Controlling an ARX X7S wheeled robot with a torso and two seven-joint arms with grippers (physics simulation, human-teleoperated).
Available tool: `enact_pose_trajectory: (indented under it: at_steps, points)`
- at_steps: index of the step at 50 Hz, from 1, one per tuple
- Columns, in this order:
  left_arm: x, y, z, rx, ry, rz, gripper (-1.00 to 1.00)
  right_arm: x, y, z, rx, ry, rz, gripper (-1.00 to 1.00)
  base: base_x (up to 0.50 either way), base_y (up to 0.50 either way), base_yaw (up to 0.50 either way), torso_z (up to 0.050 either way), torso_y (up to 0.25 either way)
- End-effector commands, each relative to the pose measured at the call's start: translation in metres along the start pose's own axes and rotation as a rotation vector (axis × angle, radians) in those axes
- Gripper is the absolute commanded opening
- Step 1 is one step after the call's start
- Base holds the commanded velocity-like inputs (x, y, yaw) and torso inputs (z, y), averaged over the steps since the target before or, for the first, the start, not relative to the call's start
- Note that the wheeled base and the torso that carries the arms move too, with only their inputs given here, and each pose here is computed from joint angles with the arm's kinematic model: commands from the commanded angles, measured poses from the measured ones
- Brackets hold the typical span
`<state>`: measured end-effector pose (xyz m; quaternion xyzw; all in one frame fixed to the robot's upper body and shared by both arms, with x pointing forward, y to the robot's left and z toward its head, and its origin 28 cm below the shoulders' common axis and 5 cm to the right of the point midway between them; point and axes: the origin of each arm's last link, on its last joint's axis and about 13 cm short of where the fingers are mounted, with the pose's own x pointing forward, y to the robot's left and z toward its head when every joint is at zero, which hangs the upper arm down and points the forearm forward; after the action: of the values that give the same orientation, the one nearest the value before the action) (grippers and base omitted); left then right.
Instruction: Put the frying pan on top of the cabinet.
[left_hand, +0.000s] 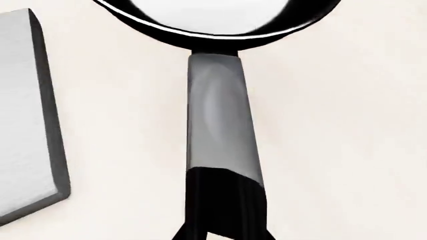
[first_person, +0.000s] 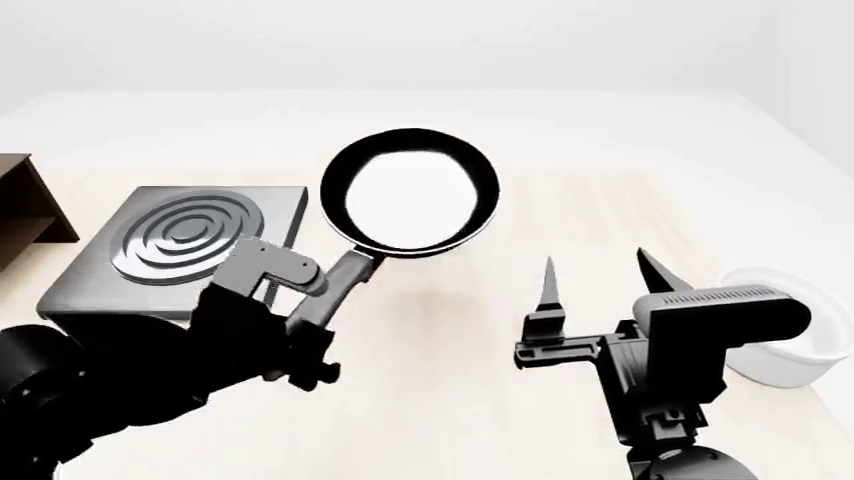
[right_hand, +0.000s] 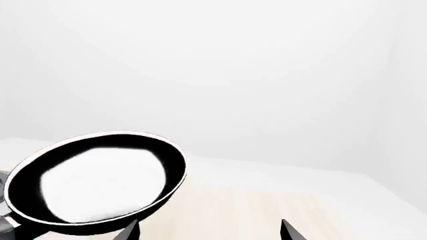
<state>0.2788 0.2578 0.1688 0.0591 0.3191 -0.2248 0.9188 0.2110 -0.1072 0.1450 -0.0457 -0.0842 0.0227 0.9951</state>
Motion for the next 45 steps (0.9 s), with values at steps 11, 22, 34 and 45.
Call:
enact_pose_trajectory:
  at_steps: [11,22,34,45]
  points:
    - [-0.074,0.048,0.135,-0.270,-0.312,0.298,-1.00,0.002,0.001,0.001,-0.002,-0.001,0.005,1.00,0.00,0.00,0.00,0.000,0.002]
    - [-0.075,0.091,0.163,-0.399,-0.265,0.546,-1.00,0.002,0.001,0.000,0.000,-0.001,0.011,1.00,0.00,0.00,0.00,0.000,0.002]
    - [-0.078,0.131,0.164,-0.577,-0.283,0.817,-1.00,0.000,0.001,0.001,-0.001,-0.003,0.007,1.00,0.00,0.00,0.00,0.001,0.003]
    - [-0.090,0.145,0.160,-0.699,-0.278,1.036,-1.00,0.000,0.000,0.001,0.001,-0.003,0.008,1.00,0.00,0.00,0.00,0.000,0.001]
